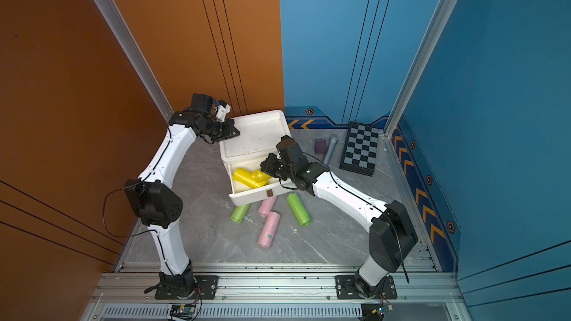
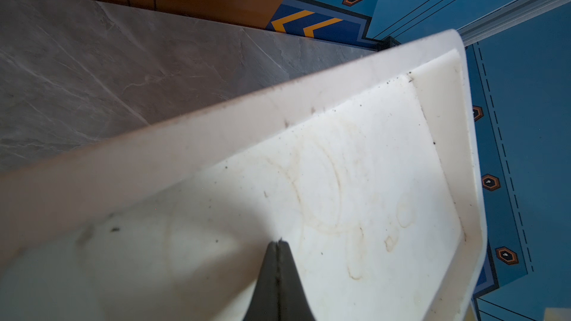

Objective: Sort the rolls of trash bags by color and place them into the drawer
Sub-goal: Adjust the roll of trash bags in the drawer.

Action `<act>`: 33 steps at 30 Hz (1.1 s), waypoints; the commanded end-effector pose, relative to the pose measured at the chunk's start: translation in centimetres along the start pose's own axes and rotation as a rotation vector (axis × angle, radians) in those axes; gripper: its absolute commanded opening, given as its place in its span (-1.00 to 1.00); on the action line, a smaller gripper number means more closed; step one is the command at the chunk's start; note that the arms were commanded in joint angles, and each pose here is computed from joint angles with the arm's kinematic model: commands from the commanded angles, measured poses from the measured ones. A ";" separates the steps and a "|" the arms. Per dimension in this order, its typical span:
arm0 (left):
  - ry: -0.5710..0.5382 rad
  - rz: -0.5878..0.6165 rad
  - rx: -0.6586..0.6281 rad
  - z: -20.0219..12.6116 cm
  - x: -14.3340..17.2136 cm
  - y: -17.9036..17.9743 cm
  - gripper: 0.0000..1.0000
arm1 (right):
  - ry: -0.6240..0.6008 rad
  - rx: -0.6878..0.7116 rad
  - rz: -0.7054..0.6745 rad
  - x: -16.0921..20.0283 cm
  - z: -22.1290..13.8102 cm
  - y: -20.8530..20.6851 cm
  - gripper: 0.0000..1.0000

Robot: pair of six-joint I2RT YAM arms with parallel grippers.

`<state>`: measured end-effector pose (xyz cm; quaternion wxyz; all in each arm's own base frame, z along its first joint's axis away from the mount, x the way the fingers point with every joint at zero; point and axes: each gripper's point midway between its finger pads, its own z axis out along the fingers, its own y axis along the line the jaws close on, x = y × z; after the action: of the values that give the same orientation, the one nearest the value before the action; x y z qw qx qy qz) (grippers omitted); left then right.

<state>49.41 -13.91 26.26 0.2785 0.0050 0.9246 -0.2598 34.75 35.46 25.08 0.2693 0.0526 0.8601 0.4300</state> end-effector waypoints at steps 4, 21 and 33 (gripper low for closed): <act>0.294 -0.135 -0.145 3.1 7.6 5.3 -1.00 | 0.016 0.128 -0.070 0.3 -3.1 -2.5 -1.00; 0.292 -0.139 -0.140 3.2 7.5 5.1 -1.00 | 0.041 0.084 -0.077 1.2 -8.2 -1.2 -1.00; 0.293 -0.139 -0.141 3.1 7.6 5.1 -1.00 | 0.118 0.117 -0.036 2.1 -4.3 -2.7 -1.00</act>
<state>49.38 -13.79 26.22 0.2785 0.0043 0.9238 -0.2626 31.22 30.83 24.62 0.2362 0.0288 0.8964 0.3739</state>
